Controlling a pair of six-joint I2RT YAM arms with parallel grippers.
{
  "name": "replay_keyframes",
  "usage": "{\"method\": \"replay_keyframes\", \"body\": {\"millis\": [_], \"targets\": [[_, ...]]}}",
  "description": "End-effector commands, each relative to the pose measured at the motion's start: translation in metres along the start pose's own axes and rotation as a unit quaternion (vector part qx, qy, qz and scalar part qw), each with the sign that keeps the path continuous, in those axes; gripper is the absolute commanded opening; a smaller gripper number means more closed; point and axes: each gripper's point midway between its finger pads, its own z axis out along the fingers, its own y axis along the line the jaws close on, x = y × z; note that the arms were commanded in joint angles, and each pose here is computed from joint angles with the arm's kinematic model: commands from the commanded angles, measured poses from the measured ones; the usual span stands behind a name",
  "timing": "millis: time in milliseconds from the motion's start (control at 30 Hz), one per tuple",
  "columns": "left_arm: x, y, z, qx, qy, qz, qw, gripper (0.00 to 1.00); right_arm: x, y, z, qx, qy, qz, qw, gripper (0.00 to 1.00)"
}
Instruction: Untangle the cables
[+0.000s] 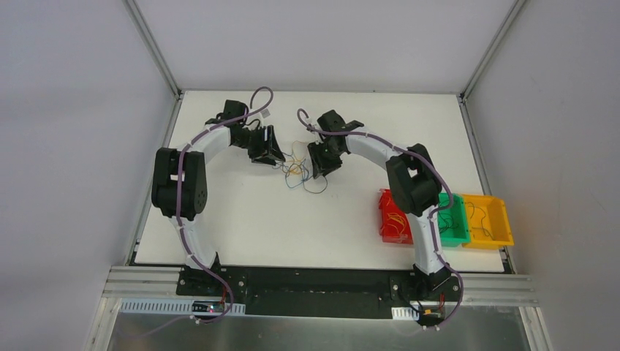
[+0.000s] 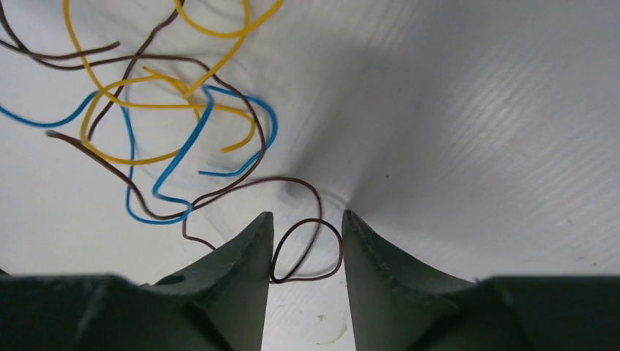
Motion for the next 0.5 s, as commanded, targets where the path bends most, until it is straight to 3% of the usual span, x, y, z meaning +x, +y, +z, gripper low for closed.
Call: {"method": "replay_keyframes", "body": {"millis": [0, 233, 467], "targets": [[-0.033, -0.026, -0.018, 0.031, -0.068, 0.030, 0.997, 0.50, -0.015, -0.005, 0.001, 0.013, -0.036, 0.018, 0.999, 0.35], [-0.022, -0.034, 0.010, 0.059, -0.053, 0.008, 0.997, 0.64, -0.006, 0.004, 0.001, -0.014, -0.032, 0.034, 0.999, 0.01], [-0.016, -0.048, 0.044, 0.072, -0.040, 0.035, 0.996, 0.65, -0.010, 0.011, -0.004, -0.026, -0.042, 0.043, 0.998, 0.00]]}}
